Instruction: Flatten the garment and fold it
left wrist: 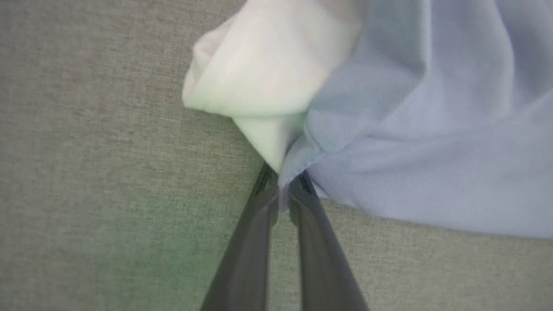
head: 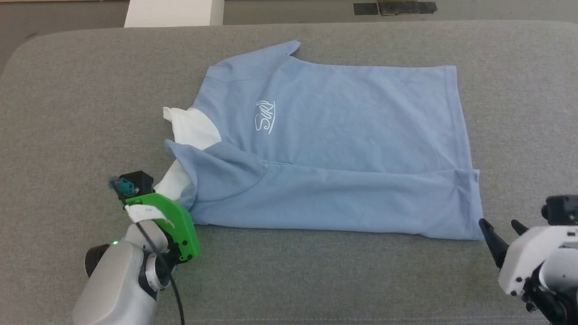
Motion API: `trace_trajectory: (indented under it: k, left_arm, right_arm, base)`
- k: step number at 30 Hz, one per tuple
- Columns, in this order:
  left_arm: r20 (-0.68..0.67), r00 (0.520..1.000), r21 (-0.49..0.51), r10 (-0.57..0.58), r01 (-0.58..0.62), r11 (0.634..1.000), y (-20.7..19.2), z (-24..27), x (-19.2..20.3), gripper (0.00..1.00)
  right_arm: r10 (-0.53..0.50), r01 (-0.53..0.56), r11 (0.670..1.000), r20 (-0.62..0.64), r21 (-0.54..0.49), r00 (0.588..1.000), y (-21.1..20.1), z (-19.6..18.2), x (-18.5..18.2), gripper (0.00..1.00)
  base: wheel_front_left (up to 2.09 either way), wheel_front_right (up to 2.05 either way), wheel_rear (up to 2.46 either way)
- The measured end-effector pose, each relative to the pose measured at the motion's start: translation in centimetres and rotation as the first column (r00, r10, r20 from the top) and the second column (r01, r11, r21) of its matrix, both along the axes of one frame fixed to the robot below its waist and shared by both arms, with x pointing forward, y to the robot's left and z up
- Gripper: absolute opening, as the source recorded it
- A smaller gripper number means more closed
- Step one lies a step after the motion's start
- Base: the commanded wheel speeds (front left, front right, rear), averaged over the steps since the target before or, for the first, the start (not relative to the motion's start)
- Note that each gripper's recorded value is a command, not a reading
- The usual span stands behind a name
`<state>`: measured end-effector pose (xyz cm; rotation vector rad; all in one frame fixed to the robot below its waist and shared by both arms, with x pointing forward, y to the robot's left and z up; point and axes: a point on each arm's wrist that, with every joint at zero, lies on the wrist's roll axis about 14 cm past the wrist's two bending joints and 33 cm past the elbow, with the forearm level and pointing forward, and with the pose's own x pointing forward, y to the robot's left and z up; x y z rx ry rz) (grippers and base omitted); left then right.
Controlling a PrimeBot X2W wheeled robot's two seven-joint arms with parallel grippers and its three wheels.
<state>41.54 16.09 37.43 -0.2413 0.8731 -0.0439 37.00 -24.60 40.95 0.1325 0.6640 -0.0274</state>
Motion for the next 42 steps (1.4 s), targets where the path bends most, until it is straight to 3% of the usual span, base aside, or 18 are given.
trace_trajectory:
  k: [9, 15, 20, 21, 22, 23, 31, 36, 42]
  left_arm:
    - [0.087, 0.996, -0.047, 0.025, -0.021, 0.999, -0.3, 1.3, 0.5, 0.0]
    - [0.089, 0.995, -0.056, 0.042, -0.037, 0.998, 0.0, 1.2, 0.4, 0.0]
    - [0.085, 0.994, -0.066, 0.062, -0.057, 0.996, 0.2, 0.9, 0.3, 0.0]
    - [0.085, 0.994, -0.066, 0.064, -0.058, 0.996, 0.3, 0.8, 0.3, 0.0]
    - [0.085, 0.994, -0.068, 0.065, -0.059, 0.996, 0.3, 0.8, 0.3, 0.0]
    - [0.084, 0.994, -0.071, 0.068, -0.062, 0.996, 0.3, 0.8, 0.3, 0.0]
    - [0.09, 0.993, -0.089, 0.08, -0.072, 0.993, 0.3, 1.1, -0.2, 0.0]
    - [0.143, 0.984, -0.109, 0.102, -0.087, 0.99, 0.7, 2.9, -0.1, 0.0]
    - [0.203, 0.972, -0.133, 0.121, -0.095, 0.986, 0.9, 5.4, -0.7, 0.0]
  right_arm:
    - [0.109, -0.148, 0.98, -0.268, -0.133, 0.957, 1.0, -1.5, 1.7, 1.0]
    - [0.151, -0.226, 0.967, -0.446, -0.119, 0.882, 2.0, -4.4, 0.8, 1.0]
    - [0.166, -0.251, 0.961, -0.487, -0.116, 0.858, 2.1, -5.0, 0.8, 1.0]
    - [0.165, -0.252, 0.961, -0.489, -0.117, 0.857, 2.0, -5.0, 0.9, 0.49]
    - [0.164, -0.249, 0.962, -0.486, -0.115, 0.858, 2.0, -4.9, 1.0, 0.13]
    - [0.164, -0.247, 0.963, -0.485, -0.111, 0.859, 2.0, -4.9, 1.0, 0.0]
    - [0.138, -0.177, 0.982, -0.388, -0.067, 0.911, 1.8, -3.7, 1.8, 0.0]
    - [0.102, -0.125, 0.99, -0.269, -0.068, 0.958, 0.7, -0.5, 3.4, 0.0]
    - [0.087, -0.107, 0.989, -0.193, -0.098, 0.977, -0.7, 2.9, 3.5, 0.0]
  base:
    - [0.0, 0.0, 0.0]
    - [0.0, 0.0, 0.0]
    - [0.0, 0.0, 0.0]
    - [0.0, 0.0, 0.0]
    - [0.0, 0.0, 0.0]
    - [0.0, 0.0, 0.0]
    - [0.0, 0.0, 0.0]
    - [0.0, 0.0, 0.0]
    - [0.0, 0.0, 0.0]
